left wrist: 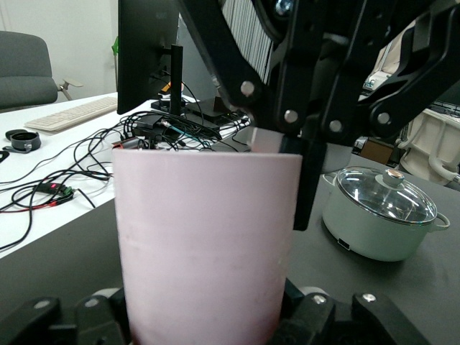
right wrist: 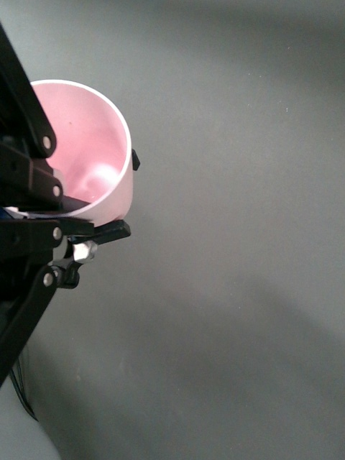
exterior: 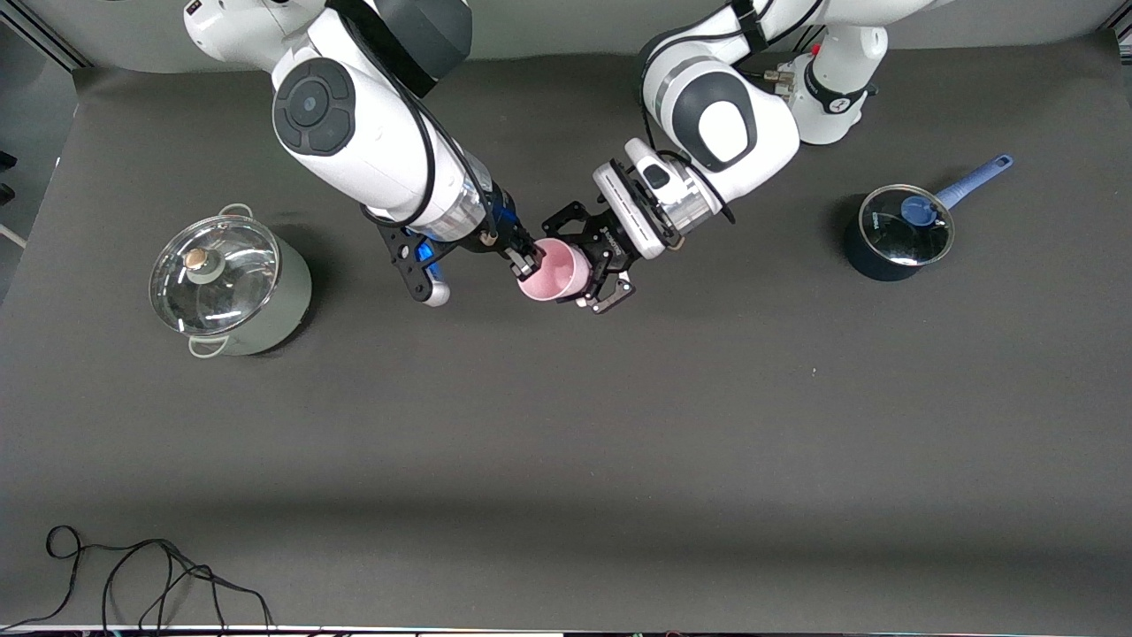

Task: Transfer pink cup from left to right arm
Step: 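Grasp the cup with the right gripper while the left gripper opens, then carry the cup with the right gripper while the left gripper withdraws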

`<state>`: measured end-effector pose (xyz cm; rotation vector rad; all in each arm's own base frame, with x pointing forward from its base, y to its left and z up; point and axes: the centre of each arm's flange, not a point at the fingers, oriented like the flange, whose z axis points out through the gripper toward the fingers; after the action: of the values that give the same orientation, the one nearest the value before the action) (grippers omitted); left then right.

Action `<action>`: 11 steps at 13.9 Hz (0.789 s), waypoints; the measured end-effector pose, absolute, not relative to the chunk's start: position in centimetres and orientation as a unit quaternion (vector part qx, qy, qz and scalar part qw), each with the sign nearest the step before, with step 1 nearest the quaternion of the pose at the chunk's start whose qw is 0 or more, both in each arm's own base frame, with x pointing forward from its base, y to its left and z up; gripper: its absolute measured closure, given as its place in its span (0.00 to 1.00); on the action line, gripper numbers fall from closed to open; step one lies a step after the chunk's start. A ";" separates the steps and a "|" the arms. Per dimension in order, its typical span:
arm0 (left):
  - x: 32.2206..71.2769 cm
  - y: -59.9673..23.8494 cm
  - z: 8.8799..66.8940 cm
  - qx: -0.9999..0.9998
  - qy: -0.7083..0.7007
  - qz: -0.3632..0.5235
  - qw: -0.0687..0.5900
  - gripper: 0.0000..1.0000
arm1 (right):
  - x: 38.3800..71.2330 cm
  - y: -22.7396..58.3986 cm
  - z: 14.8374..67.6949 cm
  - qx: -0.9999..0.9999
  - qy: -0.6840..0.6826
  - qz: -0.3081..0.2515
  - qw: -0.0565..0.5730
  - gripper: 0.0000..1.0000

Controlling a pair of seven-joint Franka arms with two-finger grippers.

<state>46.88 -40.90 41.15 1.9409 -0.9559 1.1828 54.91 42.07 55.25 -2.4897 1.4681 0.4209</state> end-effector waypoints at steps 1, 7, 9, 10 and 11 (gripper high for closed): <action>46.9 -40.9 41.2 0.742 -0.366 0.453 0.332 0.42 | 54.9 42.0 55.4 -0.847 0.499 0.144 0.110 0.95; 47.2 -40.6 41.1 0.746 -0.359 0.452 0.332 0.01 | 55.9 38.2 58.5 -0.853 0.489 0.146 0.108 0.95; 47.3 -40.5 40.9 0.748 -0.357 0.450 0.332 0.01 | 56.0 36.5 59.8 -0.868 0.463 0.146 0.102 0.95; 47.4 -40.3 40.5 0.753 -0.353 0.446 0.331 0.00 | 56.2 35.4 60.3 -0.880 0.442 0.144 0.101 0.95; 47.7 -39.7 39.8 0.762 -0.343 0.439 0.330 0.00 | 56.5 34.0 60.8 -0.895 0.411 0.141 0.103 0.95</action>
<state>47.75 -39.74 39.83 1.9932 -0.8960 1.1488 56.54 33.96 60.75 -2.6390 1.2137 0.4160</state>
